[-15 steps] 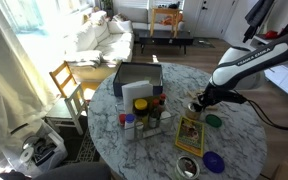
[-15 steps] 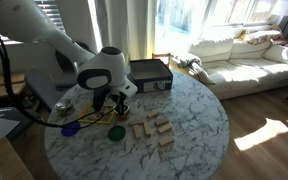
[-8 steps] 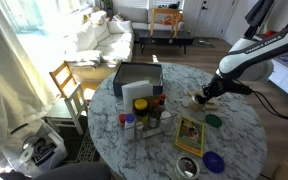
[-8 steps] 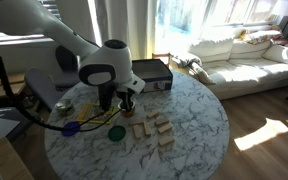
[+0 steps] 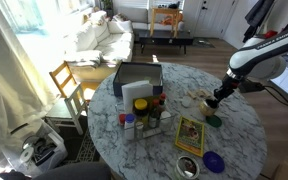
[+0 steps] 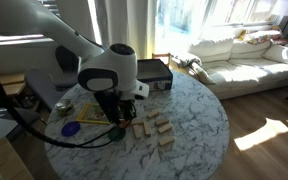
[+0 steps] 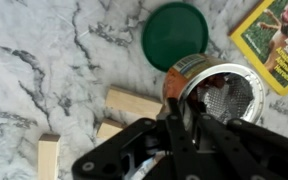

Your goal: Take the lid off of the can then put the can on the lid

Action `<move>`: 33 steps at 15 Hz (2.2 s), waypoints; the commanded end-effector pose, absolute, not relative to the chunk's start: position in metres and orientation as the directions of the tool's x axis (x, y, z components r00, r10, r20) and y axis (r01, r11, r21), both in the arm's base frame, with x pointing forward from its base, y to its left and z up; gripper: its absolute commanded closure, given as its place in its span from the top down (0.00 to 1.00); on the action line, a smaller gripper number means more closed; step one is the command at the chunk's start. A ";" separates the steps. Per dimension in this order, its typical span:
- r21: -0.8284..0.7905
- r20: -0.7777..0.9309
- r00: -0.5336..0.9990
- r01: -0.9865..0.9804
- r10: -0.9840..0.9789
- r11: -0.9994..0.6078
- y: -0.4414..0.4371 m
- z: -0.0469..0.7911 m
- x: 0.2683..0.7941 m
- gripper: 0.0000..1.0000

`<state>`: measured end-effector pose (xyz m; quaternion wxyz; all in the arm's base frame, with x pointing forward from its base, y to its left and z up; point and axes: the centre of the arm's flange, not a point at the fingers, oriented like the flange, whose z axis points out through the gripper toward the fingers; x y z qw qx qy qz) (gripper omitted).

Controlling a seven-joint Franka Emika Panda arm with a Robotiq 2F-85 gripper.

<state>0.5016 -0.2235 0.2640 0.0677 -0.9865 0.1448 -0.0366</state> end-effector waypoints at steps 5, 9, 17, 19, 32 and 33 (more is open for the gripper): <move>-0.145 0.016 0.991 -0.126 -0.130 -0.981 -0.225 0.245 0.474 0.03; -0.144 0.032 0.997 -0.065 -0.070 -0.987 -0.230 0.247 0.467 0.03; -0.131 0.042 0.999 -0.001 -0.007 -0.991 -0.231 0.242 0.461 0.03; -0.135 0.044 0.999 0.015 0.009 -0.991 -0.229 0.242 0.460 0.03; -0.115 0.056 0.998 0.022 0.015 -0.993 -0.225 0.235 0.457 0.03; -0.116 0.052 0.998 0.025 0.019 -0.993 -0.224 0.235 0.456 0.03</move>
